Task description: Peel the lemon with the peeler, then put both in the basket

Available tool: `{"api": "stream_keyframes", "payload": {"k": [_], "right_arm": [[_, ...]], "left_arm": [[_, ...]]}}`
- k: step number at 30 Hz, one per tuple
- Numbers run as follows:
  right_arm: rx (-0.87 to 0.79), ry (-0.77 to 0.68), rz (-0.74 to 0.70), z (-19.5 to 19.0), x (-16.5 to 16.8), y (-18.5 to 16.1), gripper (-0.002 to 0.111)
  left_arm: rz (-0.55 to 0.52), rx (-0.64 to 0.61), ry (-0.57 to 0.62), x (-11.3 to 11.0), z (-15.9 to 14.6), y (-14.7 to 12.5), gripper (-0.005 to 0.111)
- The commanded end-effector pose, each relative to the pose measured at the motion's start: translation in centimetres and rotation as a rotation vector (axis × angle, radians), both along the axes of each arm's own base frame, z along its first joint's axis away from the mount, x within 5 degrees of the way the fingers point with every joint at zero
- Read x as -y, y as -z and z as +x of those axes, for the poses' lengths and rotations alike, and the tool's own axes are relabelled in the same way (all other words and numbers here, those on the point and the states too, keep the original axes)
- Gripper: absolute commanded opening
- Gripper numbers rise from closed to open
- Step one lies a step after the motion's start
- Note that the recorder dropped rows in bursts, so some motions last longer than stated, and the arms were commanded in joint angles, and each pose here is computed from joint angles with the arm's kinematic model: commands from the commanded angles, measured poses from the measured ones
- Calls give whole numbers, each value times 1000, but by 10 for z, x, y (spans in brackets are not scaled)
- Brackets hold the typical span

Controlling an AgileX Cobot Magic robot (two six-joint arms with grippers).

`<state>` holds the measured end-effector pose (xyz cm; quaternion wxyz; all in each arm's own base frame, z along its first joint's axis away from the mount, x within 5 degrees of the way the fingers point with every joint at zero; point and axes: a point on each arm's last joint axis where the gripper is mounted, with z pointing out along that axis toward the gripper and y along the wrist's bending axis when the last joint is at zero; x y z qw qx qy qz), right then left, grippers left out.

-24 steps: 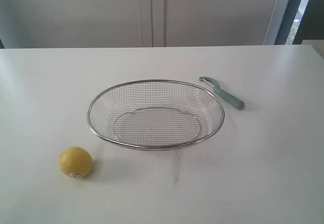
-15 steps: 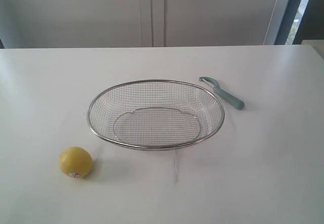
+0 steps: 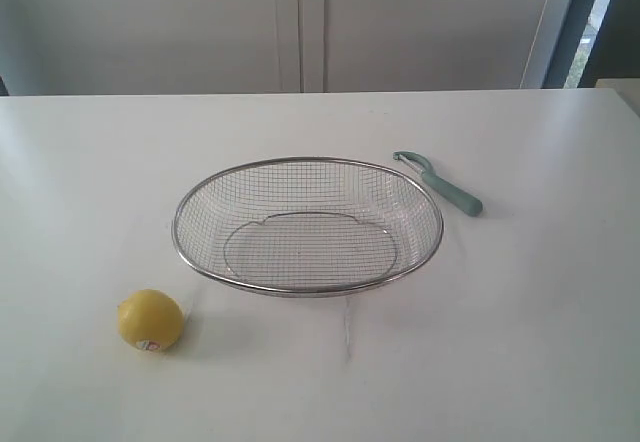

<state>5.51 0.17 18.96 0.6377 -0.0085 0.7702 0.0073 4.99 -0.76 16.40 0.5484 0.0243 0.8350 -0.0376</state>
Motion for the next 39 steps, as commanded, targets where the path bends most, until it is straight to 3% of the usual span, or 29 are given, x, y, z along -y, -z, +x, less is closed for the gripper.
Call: {"api": "stream_keyframes", "payload": {"k": [1,9,26,39], "right_arm": [[154,5,-6,1,1,-13,0],[359,14,-4,0,1,-31,0],[392,17,26,-1,2,-34,0],[462,10,268,-2,2,-41,0]], "left_arm": [[-19,-2,5,1,0,1,0],[-19,-2,5,1,0,1,0],[-19,-2,5,1,0,1,0],[-19,-2,5,1,0,1,0]]}}
